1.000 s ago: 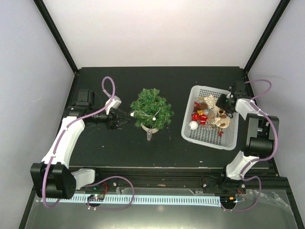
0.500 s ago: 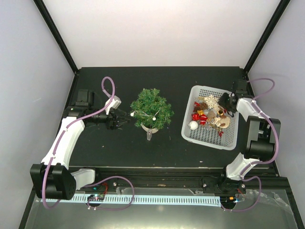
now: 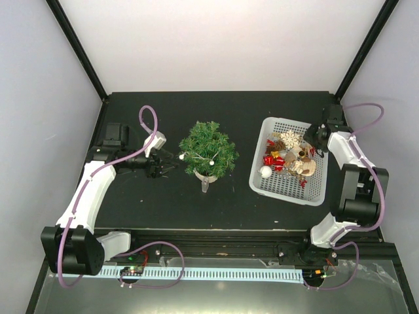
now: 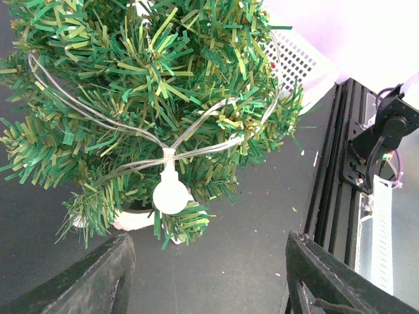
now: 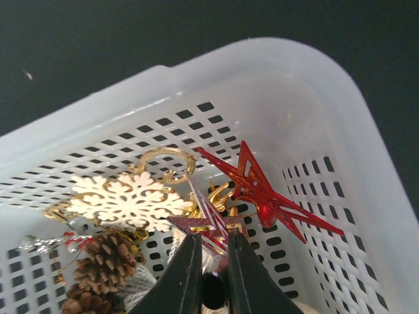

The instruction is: Decorate the small christmas tree

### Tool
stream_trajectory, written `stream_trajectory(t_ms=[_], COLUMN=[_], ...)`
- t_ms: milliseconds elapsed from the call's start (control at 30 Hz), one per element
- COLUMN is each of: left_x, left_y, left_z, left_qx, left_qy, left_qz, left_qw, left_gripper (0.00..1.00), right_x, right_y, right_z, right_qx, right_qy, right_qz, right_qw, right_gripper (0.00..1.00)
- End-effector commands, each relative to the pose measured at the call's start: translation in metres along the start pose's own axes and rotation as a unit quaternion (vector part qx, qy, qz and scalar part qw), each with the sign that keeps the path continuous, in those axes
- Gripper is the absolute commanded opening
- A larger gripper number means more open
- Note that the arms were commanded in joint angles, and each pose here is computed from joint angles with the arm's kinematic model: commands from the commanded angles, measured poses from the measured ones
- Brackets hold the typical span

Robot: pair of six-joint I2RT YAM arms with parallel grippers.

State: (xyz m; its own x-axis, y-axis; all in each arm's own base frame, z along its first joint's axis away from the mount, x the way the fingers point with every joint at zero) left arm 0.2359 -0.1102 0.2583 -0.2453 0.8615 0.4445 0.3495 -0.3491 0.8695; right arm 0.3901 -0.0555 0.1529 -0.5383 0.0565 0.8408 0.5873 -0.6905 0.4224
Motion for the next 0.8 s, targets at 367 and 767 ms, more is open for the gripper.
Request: stream_trajectory(t_ms=[367, 767], left_x=[0.035, 0.046], left_y=[0.046, 0.116], left_z=[-0.011, -0.030], left_qx=[-0.133, -0.298], left_qy=[0.074, 0.144], left_qz=[0.013, 0.025], left_qw=[0.988, 0.943], left_gripper=[0.68, 0.70], right_x=[0.141, 0.255], right_y=[0.015, -0.056], right_z=[0.045, 0.103], right_qx=[0.014, 0.114], right_qy=[0.136, 0.290], right_qz=[-0.083, -0.065], right_qw=[0.987, 0.948], right_gripper=[0.02, 0.02])
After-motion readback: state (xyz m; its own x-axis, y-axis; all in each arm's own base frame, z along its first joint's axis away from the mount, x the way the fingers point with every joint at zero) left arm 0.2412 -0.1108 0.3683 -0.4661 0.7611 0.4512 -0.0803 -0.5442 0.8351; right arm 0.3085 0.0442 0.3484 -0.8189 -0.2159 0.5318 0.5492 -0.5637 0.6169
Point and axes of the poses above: each gripper's point midway between its finger pads, its own x axis back along the fingers, its own z axis along the line the jaws close on, y = z × x, the point moved 5 cm from there along x, back along the fingers, and after that the axes turned 9 degrees about -x, right-handed, at the moved point
